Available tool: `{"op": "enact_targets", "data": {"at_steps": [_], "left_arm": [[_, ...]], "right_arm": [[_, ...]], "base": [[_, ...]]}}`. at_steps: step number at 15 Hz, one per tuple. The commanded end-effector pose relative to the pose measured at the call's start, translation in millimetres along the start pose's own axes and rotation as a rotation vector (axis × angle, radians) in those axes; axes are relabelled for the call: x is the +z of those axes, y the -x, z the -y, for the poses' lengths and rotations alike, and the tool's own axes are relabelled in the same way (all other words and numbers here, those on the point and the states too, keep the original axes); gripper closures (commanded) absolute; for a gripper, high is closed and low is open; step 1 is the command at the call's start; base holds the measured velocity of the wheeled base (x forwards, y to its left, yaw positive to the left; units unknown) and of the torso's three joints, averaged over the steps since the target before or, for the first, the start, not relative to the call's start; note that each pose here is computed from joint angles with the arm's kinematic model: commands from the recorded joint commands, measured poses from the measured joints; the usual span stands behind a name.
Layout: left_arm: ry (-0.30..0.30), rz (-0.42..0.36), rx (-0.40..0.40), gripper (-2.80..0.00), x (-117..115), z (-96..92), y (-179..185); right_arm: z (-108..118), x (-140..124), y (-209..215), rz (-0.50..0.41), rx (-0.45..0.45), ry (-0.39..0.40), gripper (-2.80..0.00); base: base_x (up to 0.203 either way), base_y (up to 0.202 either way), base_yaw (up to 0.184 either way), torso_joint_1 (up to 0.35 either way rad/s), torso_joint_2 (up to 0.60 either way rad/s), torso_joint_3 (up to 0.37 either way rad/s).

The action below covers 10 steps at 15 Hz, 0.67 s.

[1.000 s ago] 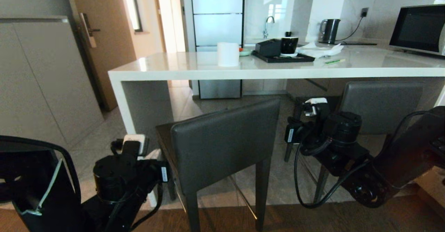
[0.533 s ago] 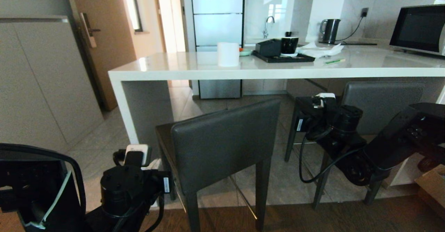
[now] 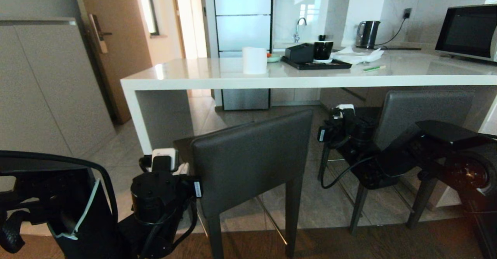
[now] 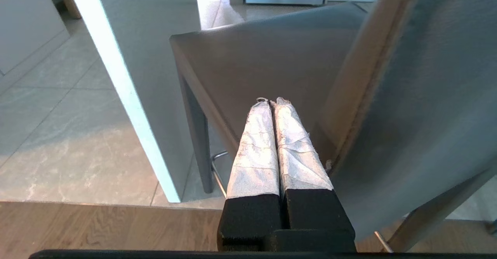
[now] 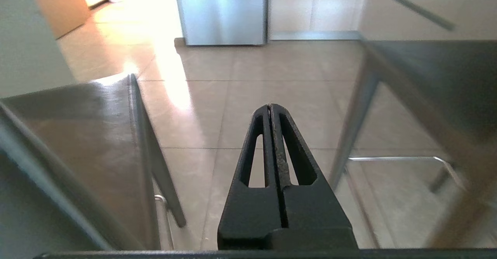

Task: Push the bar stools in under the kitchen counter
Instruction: Push the gray chair back under the dining table

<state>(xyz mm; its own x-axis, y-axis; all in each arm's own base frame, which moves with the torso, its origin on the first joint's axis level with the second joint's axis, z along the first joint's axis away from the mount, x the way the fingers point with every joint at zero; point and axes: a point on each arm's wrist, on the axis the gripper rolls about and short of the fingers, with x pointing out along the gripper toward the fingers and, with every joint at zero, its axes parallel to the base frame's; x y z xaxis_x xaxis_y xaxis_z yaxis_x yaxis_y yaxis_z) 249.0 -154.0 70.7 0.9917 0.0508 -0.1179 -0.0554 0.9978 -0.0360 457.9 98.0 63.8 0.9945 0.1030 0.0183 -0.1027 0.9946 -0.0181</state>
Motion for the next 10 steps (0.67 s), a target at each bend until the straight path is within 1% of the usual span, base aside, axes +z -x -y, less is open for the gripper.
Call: {"op": "enact_targets", "data": {"at_steps": [1,4,6,8,10], "left_arm": [[0.001,0.000,0.003,0.00,-1.9,0.9,-1.2],[-0.008,-0.011,0.008,0.00,-6.8,2.0,-3.4],[-0.013,-0.018,0.008,0.00,-10.3,3.6,-5.6],[-0.004,-0.003,-0.001,0.00,-8.4,9.0,-8.9],[0.004,0.005,0.010,0.00,-7.9,8.7,-16.8]], "right_arm": [[-18.6,-16.1,-13.9,0.006,0.038,0.000,0.00],[-52.5,-20.5,-11.7,-0.005,0.126,0.000,0.00],[-67.3,-16.2,-6.2,0.004,0.156,-0.004,0.00],[-67.9,-11.0,-1.1,0.010,0.160,-0.004,0.00],[-65.7,-6.9,8.8,0.011,0.162,-0.006,0.00]], "base": [[0.000,0.000,0.000,0.000,0.00,0.000],[0.000,0.000,0.000,0.000,0.00,0.000],[0.000,0.000,0.000,0.000,0.00,0.000],[0.000,0.000,0.000,0.000,0.00,0.000],[0.000,0.000,0.000,0.000,0.00,0.000]]}}
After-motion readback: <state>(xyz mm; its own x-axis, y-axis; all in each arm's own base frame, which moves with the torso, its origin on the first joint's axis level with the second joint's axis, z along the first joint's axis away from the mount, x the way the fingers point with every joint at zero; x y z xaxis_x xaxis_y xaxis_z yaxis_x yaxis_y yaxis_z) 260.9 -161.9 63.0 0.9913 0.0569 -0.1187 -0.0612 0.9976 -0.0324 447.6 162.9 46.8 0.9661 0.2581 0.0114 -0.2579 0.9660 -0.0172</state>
